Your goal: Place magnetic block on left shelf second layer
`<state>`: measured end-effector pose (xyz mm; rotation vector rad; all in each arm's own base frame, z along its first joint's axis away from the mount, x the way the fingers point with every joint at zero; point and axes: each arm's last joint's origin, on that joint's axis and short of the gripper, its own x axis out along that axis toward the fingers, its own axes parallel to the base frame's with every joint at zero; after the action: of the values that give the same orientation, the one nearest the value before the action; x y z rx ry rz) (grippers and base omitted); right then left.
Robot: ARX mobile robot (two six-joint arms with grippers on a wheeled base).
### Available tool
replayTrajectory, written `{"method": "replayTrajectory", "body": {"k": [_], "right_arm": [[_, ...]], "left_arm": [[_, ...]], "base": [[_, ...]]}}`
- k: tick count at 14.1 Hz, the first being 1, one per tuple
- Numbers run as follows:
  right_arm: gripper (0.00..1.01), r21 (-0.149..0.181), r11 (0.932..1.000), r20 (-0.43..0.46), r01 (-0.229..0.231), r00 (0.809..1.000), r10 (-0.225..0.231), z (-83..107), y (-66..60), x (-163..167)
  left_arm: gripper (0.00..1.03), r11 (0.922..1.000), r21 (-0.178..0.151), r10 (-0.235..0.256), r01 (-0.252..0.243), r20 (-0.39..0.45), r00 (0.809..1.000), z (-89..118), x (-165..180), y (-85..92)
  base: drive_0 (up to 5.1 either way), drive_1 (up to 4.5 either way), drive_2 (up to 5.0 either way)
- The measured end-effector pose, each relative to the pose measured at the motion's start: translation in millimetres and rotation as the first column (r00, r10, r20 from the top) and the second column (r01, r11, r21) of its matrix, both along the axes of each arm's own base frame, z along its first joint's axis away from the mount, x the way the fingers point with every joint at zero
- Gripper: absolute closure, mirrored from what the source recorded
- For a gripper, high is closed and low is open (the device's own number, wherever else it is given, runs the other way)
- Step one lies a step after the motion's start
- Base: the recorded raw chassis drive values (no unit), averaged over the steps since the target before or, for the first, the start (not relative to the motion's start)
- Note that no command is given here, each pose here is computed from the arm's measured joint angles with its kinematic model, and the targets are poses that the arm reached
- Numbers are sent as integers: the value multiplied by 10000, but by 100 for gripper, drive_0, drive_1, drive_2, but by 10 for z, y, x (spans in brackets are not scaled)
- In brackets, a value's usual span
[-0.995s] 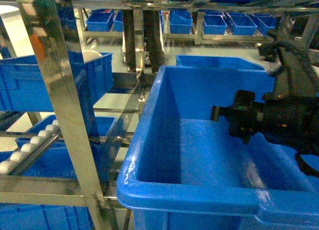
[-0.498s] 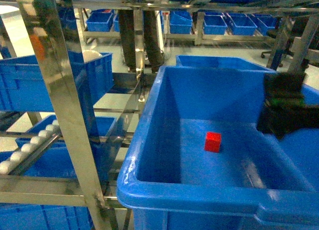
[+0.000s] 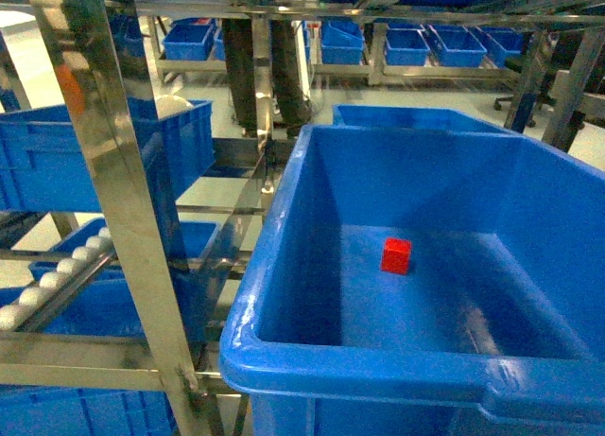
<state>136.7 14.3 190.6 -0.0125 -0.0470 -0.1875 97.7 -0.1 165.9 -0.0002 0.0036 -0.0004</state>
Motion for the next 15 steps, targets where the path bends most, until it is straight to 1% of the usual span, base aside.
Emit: {"method": "replayTrajectory", "body": {"k": [1, 2, 3, 4, 5, 6, 7, 9, 11, 15], "right_arm": [[3, 29, 10000, 231, -53, 9997, 52, 42, 0, -18], [7, -39, 9988, -359, -482, 9982, 480, 1, -10, -10], [20, -10, 9918, -716, -1281, 9892, 1277, -37, -39, -35], [33, 20, 9840, -551, -1782, 9825, 1780, -37, -75, -67], [46, 1, 9837, -396, -1797, 9830, 1796, -35, -139, -96], [61, 30, 9856, -495, -1692, 9844, 1691, -78, -154, -122], [74, 45, 9829, -570, -1841, 9813, 1841, -116, -146, -142], [99, 18, 9825, -451, -1861, 9815, 1860, -125, -144, -180], [99, 37, 9825, -366, -1861, 9818, 1861, -198, -144, -213], [99, 32, 9825, -340, -1861, 9819, 1861, -199, -144, -269]], "left_arm": [[5, 10000, 0, -4, 4, 0, 10000, 0, 0, 0], [5, 10000, 0, 0, 0, 0, 10000, 0, 0, 0], [5, 10000, 0, 0, 0, 0, 10000, 0, 0, 0], [5, 10000, 0, 0, 0, -4, 10000, 0, 0, 0], [5, 10000, 0, -4, 4, 8, 10000, 1, 0, 0], [5, 10000, 0, 0, 0, -8, 10000, -1, 0, 0], [5, 10000, 0, -4, 4, 0, 10000, 0, 0, 0], [5, 10000, 0, 0, 0, -4, 10000, 0, 0, 0], [5, 10000, 0, 0, 0, -4, 10000, 0, 0, 0], [5, 10000, 0, 0, 0, 0, 10000, 0, 0, 0]], "base": [[0, 0, 0], [0, 0, 0], [0, 0, 0], [0, 0, 0], [0, 0, 0], [0, 0, 0], [0, 0, 0], [0, 0, 0], [0, 0, 0], [0, 0, 0]]}}
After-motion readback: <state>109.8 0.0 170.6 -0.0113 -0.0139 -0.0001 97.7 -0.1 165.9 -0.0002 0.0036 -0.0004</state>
